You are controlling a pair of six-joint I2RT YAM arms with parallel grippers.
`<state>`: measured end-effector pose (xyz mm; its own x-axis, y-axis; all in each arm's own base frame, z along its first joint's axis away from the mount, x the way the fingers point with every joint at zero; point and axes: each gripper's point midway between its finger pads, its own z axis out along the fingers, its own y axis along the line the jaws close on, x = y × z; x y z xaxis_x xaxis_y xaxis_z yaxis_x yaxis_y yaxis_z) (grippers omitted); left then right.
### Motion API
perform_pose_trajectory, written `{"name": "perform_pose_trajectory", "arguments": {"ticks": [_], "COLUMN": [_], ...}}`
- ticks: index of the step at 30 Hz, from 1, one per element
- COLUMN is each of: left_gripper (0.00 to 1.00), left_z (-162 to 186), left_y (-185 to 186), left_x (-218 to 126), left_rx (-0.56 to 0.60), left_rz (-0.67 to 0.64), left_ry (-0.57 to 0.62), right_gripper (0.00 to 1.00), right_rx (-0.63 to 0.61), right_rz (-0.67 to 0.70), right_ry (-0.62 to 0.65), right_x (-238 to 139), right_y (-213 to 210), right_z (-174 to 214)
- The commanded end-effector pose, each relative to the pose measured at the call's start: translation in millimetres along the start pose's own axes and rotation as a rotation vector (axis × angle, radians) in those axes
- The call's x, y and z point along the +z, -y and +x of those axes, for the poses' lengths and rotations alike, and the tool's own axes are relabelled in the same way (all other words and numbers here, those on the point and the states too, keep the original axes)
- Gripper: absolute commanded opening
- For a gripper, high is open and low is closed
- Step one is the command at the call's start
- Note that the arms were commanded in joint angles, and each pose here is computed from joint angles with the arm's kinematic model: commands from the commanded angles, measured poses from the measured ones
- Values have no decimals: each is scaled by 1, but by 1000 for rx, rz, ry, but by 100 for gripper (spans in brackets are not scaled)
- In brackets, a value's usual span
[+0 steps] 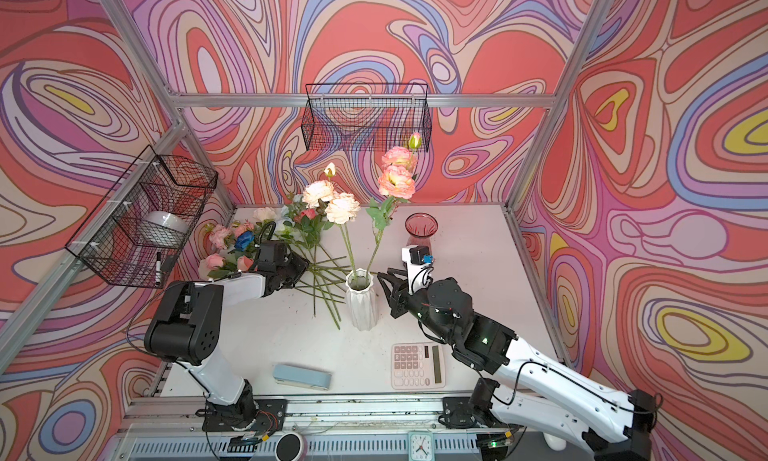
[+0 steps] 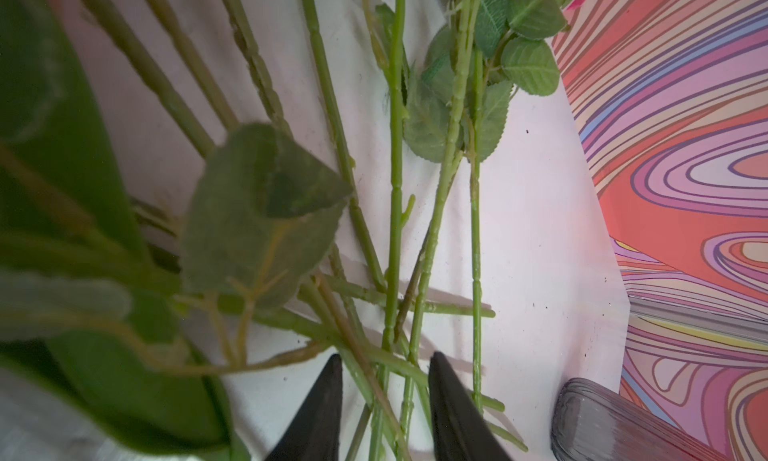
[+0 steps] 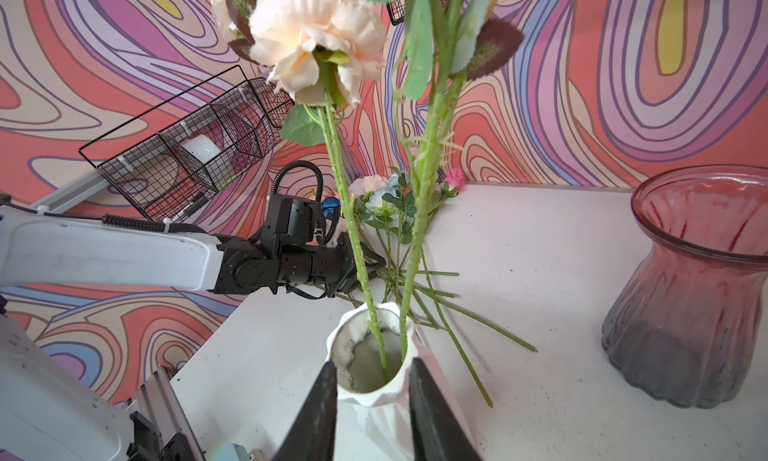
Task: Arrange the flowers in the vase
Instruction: 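Lower the left gripper onto a blue rose stem and close it, then lift the blue rose with the left gripper and carry it over the white vase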
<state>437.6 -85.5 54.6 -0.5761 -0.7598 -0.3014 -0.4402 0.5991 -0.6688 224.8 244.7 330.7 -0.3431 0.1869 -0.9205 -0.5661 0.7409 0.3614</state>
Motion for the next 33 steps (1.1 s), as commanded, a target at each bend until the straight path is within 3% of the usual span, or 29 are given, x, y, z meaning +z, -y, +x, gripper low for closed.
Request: {"name": "perform_pose_trajectory", "arguments": {"ticks": [1, 10, 18, 26, 33], "left_gripper": [28, 2, 0, 0, 0], "left_z": [-9, -7, -16, -46, -58], "left_y": [6, 4, 26, 68, 115], "left_x": [5, 7, -16, -91, -200], "left_rx": [2, 15, 10, 87, 207], "left_rz": [0, -12, 62, 131, 248], "left_ry": [18, 6, 43, 199, 320], "right_gripper": [29, 29, 28, 28, 28], "right_rx": [-16, -20, -19, -16, -20], "right_rz": [20, 34, 33, 36, 48], "right_ry": [-5, -1, -4, 7, 25], "right_x": [-2, -2, -1, -4, -9], "right_y": [5, 7, 7, 8, 10], "right_z": [4, 4, 5, 3, -3]}}
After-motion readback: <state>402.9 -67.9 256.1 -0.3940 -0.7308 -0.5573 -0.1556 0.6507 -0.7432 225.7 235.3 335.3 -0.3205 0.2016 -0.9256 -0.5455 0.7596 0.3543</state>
